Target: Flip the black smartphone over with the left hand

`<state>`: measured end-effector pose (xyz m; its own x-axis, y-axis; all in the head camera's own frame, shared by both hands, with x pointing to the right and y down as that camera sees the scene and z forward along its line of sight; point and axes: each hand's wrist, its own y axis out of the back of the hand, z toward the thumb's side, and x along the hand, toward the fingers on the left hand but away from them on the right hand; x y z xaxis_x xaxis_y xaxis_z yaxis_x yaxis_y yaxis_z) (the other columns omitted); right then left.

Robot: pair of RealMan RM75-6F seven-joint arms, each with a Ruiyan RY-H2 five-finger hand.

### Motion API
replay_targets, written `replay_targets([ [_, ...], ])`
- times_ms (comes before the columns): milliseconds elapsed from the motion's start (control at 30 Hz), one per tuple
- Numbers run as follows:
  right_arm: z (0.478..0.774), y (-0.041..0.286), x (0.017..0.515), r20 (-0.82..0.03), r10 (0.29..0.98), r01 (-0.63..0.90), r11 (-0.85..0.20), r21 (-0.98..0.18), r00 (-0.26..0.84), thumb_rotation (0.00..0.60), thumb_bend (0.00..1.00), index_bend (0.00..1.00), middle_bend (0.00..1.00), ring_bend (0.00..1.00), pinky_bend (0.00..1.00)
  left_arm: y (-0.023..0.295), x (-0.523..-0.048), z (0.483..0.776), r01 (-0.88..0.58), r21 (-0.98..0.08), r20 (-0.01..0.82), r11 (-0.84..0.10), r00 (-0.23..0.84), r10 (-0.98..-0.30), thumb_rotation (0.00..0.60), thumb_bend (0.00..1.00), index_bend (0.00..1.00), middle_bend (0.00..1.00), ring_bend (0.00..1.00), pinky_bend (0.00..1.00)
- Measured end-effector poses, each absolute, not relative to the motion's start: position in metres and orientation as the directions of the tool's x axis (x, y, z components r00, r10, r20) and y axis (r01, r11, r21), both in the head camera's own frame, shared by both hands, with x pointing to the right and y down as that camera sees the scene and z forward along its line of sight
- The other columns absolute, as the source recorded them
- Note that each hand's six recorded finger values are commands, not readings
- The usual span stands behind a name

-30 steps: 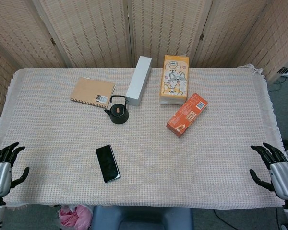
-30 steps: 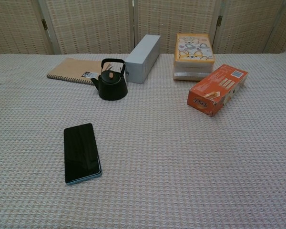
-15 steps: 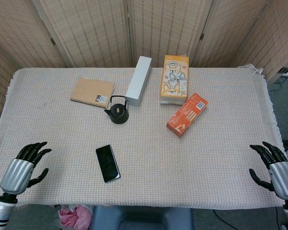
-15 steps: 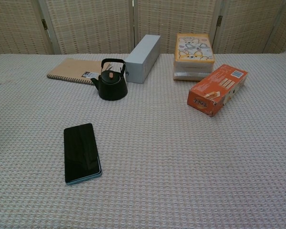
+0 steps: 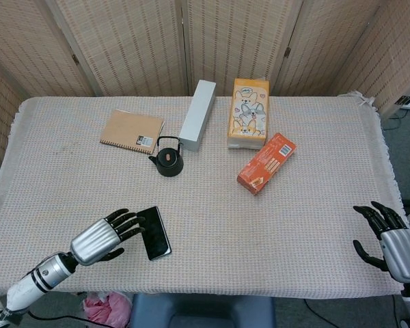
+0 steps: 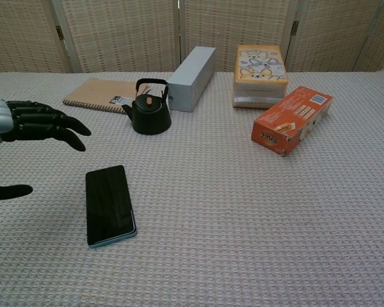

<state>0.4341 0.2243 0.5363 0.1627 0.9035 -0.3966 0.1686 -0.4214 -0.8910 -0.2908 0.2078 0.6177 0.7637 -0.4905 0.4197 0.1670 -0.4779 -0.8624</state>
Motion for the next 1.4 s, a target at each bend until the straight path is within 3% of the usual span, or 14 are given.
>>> replay_targets([
  [267, 0.536, 0.225, 0.436, -0.4, 0.904, 0.166, -0.422, -0.891, 0.15, 0.6, 0.3, 0.19, 0.23, 0.12, 0.18, 0.21, -0.25, 0.643, 0.332, -0.853, 0.476, -0.402, 0.81, -0.342, 0.6, 0.34, 0.18, 0.08, 0.09, 0.18],
  [567, 0.538, 0.226, 0.438, -0.407, 0.903, 0.167, -0.426, -0.889, 0.137, 0.6, 0.3, 0.19, 0.23, 0.12, 0.18, 0.212, -0.224, 0.664, 0.429, -0.836, 0.526, -0.343, 0.805, -0.275, 0.6, 0.34, 0.17, 0.05, 0.05, 0.18],
  [867, 0.54, 0.226, 0.439, -0.415, 0.9, 0.167, -0.433, -0.886, 0.134, 0.6, 0.3, 0.19, 0.23, 0.12, 0.18, 0.218, -0.219, 0.678, 0.497, -0.813, 0.572, -0.304, 0.78, -0.254, 0.6, 0.34, 0.17, 0.02, 0.02, 0.18],
  [1400, 0.54, 0.226, 0.439, -0.418, 0.9, 0.166, -0.434, -0.885, 0.127, 0.6, 0.3, 0.19, 0.23, 0.12, 0.18, 0.228, -0.228, 0.69, 0.517, -0.785, 0.608, -0.343, 0.75, -0.262, 0.6, 0.34, 0.17, 0.02, 0.02, 0.18],
])
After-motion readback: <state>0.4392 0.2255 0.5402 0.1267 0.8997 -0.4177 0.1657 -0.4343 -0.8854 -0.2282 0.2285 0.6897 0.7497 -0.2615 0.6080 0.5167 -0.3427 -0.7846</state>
